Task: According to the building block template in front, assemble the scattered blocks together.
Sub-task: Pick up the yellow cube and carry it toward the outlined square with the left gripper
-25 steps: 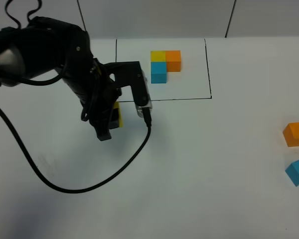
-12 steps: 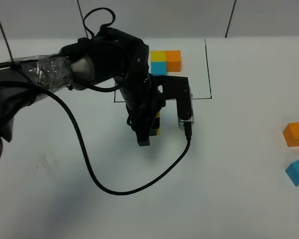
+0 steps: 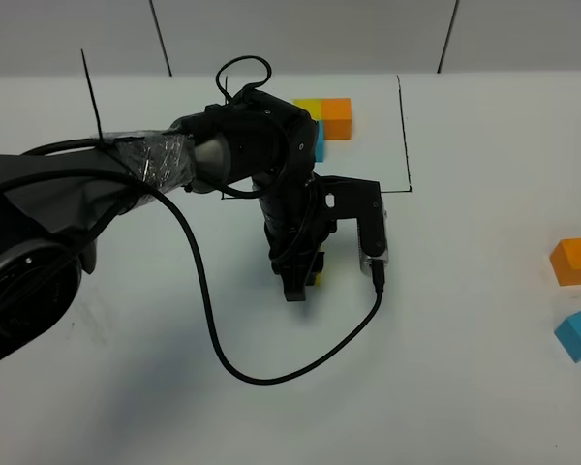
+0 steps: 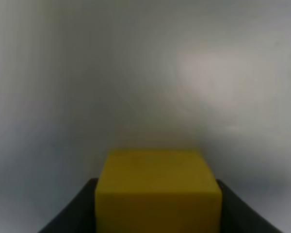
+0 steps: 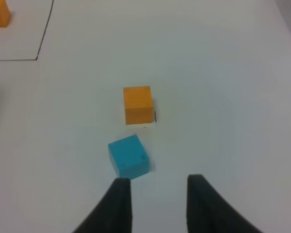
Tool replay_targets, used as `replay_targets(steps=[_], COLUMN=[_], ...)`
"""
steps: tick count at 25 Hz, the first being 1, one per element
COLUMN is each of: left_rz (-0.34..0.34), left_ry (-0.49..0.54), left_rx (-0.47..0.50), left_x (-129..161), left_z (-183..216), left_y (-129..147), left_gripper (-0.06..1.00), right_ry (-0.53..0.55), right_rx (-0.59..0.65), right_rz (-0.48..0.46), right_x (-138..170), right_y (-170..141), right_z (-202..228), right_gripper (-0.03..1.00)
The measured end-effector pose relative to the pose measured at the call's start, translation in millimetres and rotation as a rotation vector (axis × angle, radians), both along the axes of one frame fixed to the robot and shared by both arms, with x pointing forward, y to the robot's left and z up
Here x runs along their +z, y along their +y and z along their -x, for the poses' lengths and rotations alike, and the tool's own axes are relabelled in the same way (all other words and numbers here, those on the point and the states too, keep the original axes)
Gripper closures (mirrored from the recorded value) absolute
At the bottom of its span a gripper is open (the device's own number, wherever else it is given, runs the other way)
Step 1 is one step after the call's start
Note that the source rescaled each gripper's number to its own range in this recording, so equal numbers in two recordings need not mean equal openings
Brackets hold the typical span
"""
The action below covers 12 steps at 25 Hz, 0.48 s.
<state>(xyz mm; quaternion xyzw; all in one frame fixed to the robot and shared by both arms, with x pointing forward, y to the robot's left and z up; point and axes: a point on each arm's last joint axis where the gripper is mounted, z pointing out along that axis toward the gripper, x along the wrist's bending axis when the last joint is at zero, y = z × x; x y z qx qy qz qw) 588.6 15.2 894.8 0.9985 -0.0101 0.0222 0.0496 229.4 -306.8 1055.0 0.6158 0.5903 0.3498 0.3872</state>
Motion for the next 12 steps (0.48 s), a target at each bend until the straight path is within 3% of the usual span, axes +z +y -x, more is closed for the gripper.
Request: replay_targets(steps=[6, 8, 9, 12], left_rz=[0.006, 0.007, 0.007, 0.010], left_ry=[-0.006, -0.007, -0.007, -0.011], left_rx=[0.001, 0.001, 0.001, 0.005], left_x=[0.5, 0.8, 0.8, 5.4], left_z=[-0.7, -0.9, -0.9, -0.3], left_y=[-0.7, -0.8, -0.8, -1.6], left_gripper=[0.93, 0.88, 0.80, 0.33], right_ry=[0.000, 0.000, 0.000, 0.000], right_rx=[0.000, 0.000, 0.000, 0.000], right_rz=[0.000, 0.000, 0.000, 0.000], right_x=[0.0, 0.0, 0.0, 0.0], right_y=[0.0, 0.0, 0.0, 0.0], right_z=[0.0, 0.0, 0.0, 0.0], right_gripper=[0.97, 0.97, 0.97, 0.97])
